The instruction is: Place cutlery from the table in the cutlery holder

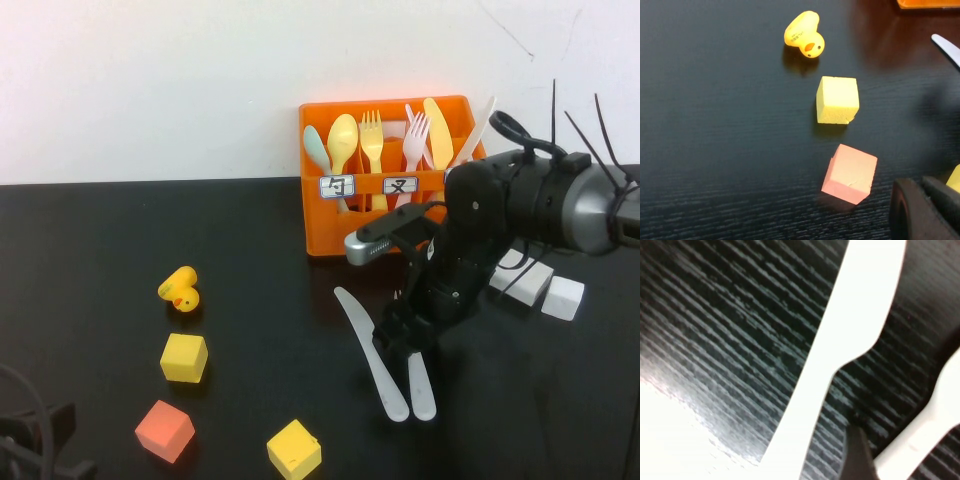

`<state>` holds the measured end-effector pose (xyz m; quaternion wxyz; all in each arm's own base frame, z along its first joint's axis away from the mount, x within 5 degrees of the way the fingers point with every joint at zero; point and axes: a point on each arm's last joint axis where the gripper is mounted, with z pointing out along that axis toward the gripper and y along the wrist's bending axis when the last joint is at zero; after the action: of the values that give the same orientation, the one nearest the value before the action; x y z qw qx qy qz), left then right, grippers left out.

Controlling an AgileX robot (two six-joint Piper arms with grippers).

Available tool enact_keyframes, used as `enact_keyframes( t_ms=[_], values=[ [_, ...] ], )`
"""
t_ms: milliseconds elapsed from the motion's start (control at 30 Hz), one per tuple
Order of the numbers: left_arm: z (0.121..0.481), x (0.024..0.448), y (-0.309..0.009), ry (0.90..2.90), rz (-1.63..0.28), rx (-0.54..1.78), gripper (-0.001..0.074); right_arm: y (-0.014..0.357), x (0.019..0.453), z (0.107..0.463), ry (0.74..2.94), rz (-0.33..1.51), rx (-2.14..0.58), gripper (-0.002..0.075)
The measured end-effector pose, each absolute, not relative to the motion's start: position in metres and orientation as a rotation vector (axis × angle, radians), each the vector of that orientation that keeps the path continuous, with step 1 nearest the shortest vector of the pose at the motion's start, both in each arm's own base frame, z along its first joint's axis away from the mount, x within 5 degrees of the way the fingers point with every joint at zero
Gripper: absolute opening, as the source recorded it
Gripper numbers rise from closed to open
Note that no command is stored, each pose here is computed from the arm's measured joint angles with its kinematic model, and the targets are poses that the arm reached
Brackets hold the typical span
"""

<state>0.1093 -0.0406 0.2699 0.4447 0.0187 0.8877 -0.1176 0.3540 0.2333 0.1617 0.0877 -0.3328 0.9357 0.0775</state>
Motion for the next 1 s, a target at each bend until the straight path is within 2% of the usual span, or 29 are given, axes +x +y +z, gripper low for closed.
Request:
enact_keyframes(
  t_ms=[100,167,267,400,567,700,867,1000],
  values=[
    [0.27,0.109,-0.041,2.197,-0.294,0.047,0.0,0.234,0.355,0.16,2.788,0.228,-0.99,0.0439],
    [0.27,0.109,-0.041,2.197,-0.294,0.047,0.0,0.233,0.355,0.16,2.793,0.211,-1.005,0.0415],
    [0.27,0.109,-0.041,2.197,-0.294,0.047,0.0,0.23,0.356,0.159,2.788,0.159,-1.039,0.0316],
    [0.27,0.109,-0.041,2.197,-0.295,0.045,0.0,0.227,0.356,0.16,2.762,0.096,-1.141,0.0113],
    [0.27,0.109,-0.041,2.197,-0.295,0.045,0.0,0.226,0.356,0.16,2.754,0.082,-1.183,0.0107],
    [0.27,0.109,-0.041,2.197,-0.295,0.045,0.0,0.221,0.348,0.175,2.752,0.082,-1.233,0.0107],
    [0.27,0.109,-0.041,2.198,-0.299,0.042,0.0,0.217,0.336,0.239,2.582,0.142,-1.202,0.0106],
    [0.27,0.109,-0.042,2.203,-0.313,0.033,0.0,0.21,0.328,0.298,2.344,0.153,-1.112,0.0106]
  ],
)
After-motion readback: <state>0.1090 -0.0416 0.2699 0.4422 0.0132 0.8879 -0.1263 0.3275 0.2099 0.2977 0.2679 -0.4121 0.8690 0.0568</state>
